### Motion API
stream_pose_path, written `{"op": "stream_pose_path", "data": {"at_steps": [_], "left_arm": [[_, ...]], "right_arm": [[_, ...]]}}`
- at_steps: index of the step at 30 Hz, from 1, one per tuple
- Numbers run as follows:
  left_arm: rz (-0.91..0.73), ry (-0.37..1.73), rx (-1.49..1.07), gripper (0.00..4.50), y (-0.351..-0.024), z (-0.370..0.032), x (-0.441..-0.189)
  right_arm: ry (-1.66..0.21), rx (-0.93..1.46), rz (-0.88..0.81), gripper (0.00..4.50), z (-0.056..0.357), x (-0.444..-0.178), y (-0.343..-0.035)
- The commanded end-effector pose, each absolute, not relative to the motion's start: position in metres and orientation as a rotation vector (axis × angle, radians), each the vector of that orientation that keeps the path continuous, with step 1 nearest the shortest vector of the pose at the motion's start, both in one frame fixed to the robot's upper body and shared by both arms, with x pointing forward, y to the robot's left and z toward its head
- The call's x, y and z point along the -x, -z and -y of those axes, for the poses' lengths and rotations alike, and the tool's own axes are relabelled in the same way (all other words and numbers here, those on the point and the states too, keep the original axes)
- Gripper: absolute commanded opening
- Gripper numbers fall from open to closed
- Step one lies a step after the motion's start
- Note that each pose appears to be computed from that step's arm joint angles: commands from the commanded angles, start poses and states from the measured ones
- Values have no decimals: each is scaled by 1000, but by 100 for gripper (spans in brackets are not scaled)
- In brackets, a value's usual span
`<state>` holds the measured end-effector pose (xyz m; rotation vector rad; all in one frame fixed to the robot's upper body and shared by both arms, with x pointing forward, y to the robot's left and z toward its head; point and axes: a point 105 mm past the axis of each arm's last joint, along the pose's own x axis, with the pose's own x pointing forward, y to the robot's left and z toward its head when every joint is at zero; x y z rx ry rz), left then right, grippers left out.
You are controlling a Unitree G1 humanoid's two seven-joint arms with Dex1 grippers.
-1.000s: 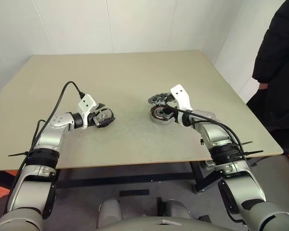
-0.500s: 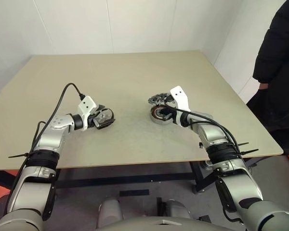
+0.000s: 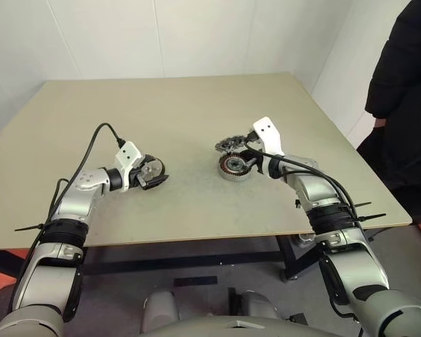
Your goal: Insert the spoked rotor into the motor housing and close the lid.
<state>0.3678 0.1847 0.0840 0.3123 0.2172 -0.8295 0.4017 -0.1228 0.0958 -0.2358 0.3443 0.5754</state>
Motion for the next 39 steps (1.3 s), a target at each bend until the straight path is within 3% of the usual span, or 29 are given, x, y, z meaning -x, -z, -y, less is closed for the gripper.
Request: {"op": "stream_pose_path", "data": {"at_steps": [1, 4, 7, 18, 24, 36, 39], "left_arm": [[-166, 828, -339, 450, -98, -184, -372], [-166, 826, -339, 450, -98, -184, -372], [-167, 822, -339, 450, -98, -186, -372], [-167, 816, -336, 450, -97, -186, -374], [-169, 816, -338, 450, -97, -186, -374], [-175, 797, -352, 450, -98, -194, -375], [-174, 792, -353, 450, -99, -194, -377]], "right_arm": [[-572, 214, -329, 1, 119, -406, -98], [-555, 203, -407, 1, 121, -404, -71], [-524, 225, -431, 1, 128, -403, -64], [-539, 273, -262, 1, 119, -409, -122], [-547, 275, -247, 1, 114, -408, -129], [-546, 290, -410, 1, 119, -402, -74], [-518, 295, -414, 1, 126, -406, -73]]}}
